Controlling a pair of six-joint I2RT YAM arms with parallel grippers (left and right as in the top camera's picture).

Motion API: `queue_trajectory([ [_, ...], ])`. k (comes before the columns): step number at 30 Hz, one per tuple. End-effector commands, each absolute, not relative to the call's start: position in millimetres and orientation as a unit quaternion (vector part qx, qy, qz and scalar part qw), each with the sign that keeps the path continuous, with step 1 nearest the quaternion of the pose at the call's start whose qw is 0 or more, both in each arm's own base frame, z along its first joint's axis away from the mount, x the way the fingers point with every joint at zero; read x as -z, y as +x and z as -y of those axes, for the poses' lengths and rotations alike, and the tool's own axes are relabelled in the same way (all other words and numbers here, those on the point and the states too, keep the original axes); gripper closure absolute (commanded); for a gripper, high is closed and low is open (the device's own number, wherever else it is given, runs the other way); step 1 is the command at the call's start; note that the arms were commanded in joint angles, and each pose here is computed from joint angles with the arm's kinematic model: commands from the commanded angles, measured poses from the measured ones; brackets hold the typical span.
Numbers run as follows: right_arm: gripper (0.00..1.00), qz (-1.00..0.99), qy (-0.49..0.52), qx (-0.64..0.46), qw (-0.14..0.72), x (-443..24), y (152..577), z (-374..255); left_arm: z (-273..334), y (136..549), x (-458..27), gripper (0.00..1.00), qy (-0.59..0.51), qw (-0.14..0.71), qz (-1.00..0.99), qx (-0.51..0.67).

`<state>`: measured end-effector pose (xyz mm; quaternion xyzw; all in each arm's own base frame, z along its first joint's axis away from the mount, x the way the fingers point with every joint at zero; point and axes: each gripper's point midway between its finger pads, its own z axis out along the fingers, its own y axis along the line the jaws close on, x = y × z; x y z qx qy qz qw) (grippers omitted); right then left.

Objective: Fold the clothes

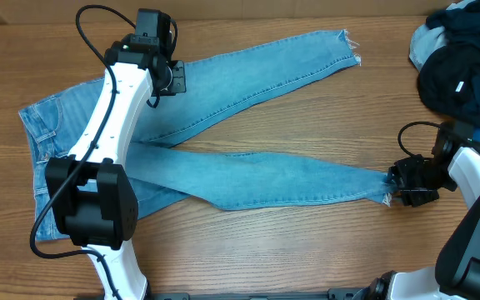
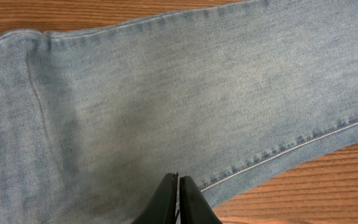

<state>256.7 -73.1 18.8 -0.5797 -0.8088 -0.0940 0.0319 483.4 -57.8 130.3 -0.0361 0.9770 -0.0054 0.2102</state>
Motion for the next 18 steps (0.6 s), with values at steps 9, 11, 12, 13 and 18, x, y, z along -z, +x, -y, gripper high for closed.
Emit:
queue_trajectory([
  [9,0.68,0.813,-0.575,0.076,0.044,10.2,259.6,80.0,61.4,484.2,-146.1,0.92,-0.023,0.226,-0.974,0.011],
  [11,0.74,0.813,-0.575,0.076,0.046,14.0,260.4,80.4,61.4,484.2,-146.1,0.92,-0.023,0.226,-0.974,0.011],
  [12,0.82,0.813,-0.575,0.076,0.046,15.3,261.1,80.6,61.4,484.2,-146.1,0.92,-0.023,0.226,-0.974,0.011],
  [13,0.88,0.813,-0.575,0.076,0.044,16.1,262.2,81.2,61.4,484.0,-146.2,0.92,-0.023,0.226,-0.974,0.011],
  [18,0.96,0.815,-0.573,0.084,0.013,12.8,278.9,87.6,61.4,483.7,-146.1,0.92,-0.023,0.225,-0.974,0.011],
])
